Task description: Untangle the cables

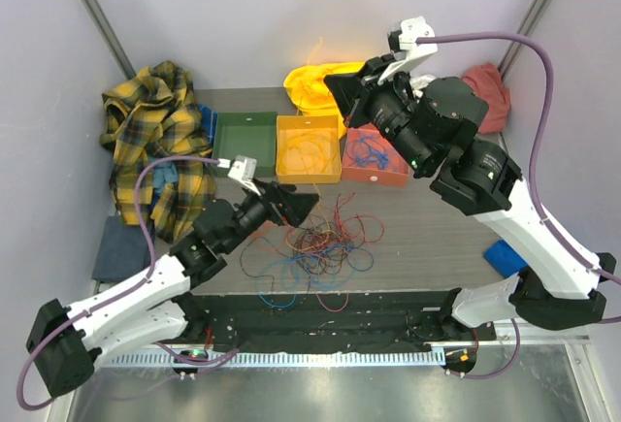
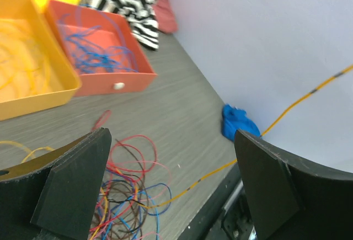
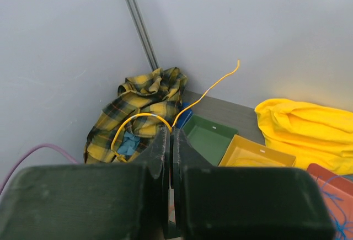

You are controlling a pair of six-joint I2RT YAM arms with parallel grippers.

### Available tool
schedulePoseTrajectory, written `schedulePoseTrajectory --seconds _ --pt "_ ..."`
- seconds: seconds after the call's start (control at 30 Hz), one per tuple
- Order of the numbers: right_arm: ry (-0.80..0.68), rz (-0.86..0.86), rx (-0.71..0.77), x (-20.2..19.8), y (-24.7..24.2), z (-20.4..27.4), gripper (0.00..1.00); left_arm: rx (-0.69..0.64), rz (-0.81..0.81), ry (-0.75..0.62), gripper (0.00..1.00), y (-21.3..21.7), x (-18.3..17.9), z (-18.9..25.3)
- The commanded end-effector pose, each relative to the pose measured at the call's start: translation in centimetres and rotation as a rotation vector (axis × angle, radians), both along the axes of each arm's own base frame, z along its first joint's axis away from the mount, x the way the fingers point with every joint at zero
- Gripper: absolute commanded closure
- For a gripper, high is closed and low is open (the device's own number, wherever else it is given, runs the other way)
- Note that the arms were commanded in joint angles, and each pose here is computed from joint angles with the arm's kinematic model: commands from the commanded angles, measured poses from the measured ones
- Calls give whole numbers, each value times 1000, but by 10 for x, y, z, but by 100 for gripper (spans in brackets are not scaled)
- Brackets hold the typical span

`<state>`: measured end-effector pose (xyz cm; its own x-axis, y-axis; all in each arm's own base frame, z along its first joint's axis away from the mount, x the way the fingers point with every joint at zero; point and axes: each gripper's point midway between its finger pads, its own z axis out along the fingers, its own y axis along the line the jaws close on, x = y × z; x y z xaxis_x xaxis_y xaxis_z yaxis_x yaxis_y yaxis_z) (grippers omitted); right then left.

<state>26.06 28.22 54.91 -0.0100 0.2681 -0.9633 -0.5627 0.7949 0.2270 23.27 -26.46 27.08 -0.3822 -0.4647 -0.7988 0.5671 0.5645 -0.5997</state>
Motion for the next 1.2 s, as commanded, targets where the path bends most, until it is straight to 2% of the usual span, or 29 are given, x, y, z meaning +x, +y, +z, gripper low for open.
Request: schedulePoseTrajectory --seconds 0.0,0.27,0.57,0.73,0.9,1.03,1.13,1.17 --pt "-9 18 64 -14 -13 11 99 -56 -67 -228 0 -17 -15 51" --pt "-5 13 67 -17 -20 4 99 -88 -93 -260 0 -8 -34 44" --pt "11 29 67 -18 -16 -10 99 -114 -38 -226 0 36 -57 21" --pt "30 71 81 -18 -2 -16 99 -54 -111 -213 0 14 -56 15" --pt "48 104 95 -20 6 -18 99 28 -96 -155 0 -7 -35 -15" --pt "61 120 97 -23 8 -22 99 12 -85 -148 0 -17 -25 -9" --pt "64 117 100 -23 6 -25 99 22 -89 -150 2 -24 -21 -8" --pt "71 119 96 -24 7 -29 99 22 -97 -157 7 -27 -20 -3"
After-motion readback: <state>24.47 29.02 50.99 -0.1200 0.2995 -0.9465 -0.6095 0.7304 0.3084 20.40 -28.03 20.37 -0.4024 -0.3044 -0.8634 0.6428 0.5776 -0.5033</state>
